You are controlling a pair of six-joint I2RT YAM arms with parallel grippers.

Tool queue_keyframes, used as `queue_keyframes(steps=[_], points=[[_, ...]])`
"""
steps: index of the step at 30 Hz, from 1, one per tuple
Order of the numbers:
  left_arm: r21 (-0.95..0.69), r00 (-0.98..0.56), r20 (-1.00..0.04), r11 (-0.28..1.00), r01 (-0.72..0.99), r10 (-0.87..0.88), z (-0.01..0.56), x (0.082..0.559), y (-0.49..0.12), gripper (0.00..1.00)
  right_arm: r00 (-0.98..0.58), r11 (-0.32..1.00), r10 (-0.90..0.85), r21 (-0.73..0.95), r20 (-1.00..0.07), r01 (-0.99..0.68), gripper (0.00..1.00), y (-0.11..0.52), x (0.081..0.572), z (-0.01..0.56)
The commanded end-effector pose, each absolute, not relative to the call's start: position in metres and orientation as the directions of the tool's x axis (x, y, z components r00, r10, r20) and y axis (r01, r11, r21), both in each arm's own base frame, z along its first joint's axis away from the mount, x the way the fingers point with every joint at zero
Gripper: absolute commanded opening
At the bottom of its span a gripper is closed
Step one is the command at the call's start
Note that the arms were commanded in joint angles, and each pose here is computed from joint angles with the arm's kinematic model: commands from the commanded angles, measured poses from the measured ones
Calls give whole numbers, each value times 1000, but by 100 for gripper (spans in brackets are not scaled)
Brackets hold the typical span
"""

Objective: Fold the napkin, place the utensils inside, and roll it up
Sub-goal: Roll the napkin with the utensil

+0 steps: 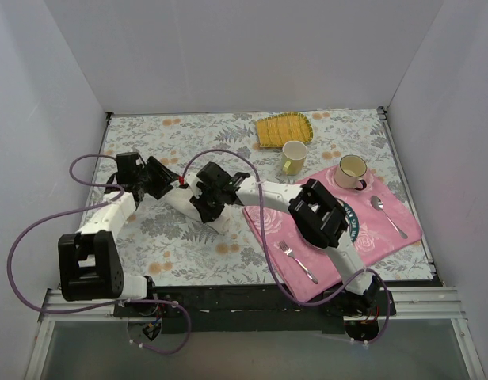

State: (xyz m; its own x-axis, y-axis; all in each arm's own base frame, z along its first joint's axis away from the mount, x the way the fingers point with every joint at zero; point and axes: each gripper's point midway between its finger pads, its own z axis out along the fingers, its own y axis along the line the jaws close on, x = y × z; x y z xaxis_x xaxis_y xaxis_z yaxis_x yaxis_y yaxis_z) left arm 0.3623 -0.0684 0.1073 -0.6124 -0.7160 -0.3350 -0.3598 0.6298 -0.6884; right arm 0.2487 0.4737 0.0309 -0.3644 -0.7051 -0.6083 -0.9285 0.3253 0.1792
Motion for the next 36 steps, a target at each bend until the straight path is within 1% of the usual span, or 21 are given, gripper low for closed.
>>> queue_keyframes(steps=[1, 2, 5, 6, 7, 8, 9, 10, 11, 13, 14, 15, 17, 18, 20, 21, 23, 29, 31, 35, 36], points=[[-655, -531, -440, 663, -362, -725, 146, 360, -48, 50, -540, 278, -708, 522, -456, -806, 14, 475, 197, 5], [-659, -539, -431, 660, -361, -724, 146, 357, -50, 51, -562, 275, -698, 558, -444, -783, 14, 476, 195, 6], [-691, -594, -339, 621, -369, -730, 133, 336, -66, 51, -670, 274, -647, 708, -365, -650, 13, 476, 192, 9], [-710, -599, -330, 610, -351, -729, 133, 334, -71, 46, -707, 264, -627, 764, -327, -588, 14, 474, 192, 11], [-739, -629, -270, 576, -349, -729, 122, 319, -82, 44, -753, 260, -582, 808, -306, -529, 14, 480, 196, 17], [-767, -632, -268, 558, -317, -727, 126, 314, -87, 43, -792, 279, -557, 843, -249, -461, 14, 473, 195, 10], [-793, -627, -281, 544, -275, -726, 131, 315, -91, 37, -809, 251, -549, 881, -212, -401, 14, 471, 191, 14], [-810, -652, -229, 513, -284, -722, 120, 303, -99, 34, -814, 192, -517, 891, -264, -411, 14, 478, 198, 20], [-822, -655, -218, 498, -277, -724, 120, 301, -102, 33, -855, 244, -493, 917, -162, -315, 14, 471, 193, 14], [-844, -666, -202, 473, -254, -718, 114, 295, -108, 29, -872, 248, -470, 927, -138, -281, 14, 470, 194, 14], [-854, -663, -184, 452, -257, -726, 112, 294, -110, 28, -879, 247, -458, 932, -131, -267, 14, 471, 196, 15], [-868, -652, -215, 449, -214, -727, 118, 299, -111, 28, -885, 259, -450, 930, -122, -260, 14, 469, 195, 12], [-872, -650, -195, 433, -227, -734, 108, 296, -111, 27, -891, 272, -439, 927, -118, -257, 14, 468, 196, 10], [-882, -643, -217, 429, -192, -735, 112, 301, -112, 27, -896, 288, -430, 923, -112, -254, 14, 467, 197, 8], [-888, -643, -185, 407, -215, -744, 103, 300, -114, 26, -897, 295, -427, 921, -112, -255, 14, 467, 196, 7], [-898, -636, -202, 400, -184, -745, 105, 304, -114, 25, -900, 301, -421, 919, -112, -255, 14, 467, 198, 7], [-896, -639, -175, 390, -212, -749, 93, 302, -115, 24, -903, 304, -416, 918, -112, -254, 14, 466, 199, 7], [-916, -597, -170, 349, -198, -784, 79, 301, -113, 23, -909, 298, -400, 920, -119, -252, 15, 468, 201, 12], [-917, -551, -197, 351, -188, -811, 70, 298, -107, 20, -909, 298, -398, 920, -123, -255, 17, 467, 200, 12], [-887, -501, -232, 393, -244, -834, 46, 302, -94, 16, -902, 308, -407, 907, -146, -286, 22, 465, 201, 12], [-880, -497, -231, 397, -260, -837, 42, 301, -93, 15, -897, 324, -412, 893, -163, -311, 27, 464, 201, 11]])
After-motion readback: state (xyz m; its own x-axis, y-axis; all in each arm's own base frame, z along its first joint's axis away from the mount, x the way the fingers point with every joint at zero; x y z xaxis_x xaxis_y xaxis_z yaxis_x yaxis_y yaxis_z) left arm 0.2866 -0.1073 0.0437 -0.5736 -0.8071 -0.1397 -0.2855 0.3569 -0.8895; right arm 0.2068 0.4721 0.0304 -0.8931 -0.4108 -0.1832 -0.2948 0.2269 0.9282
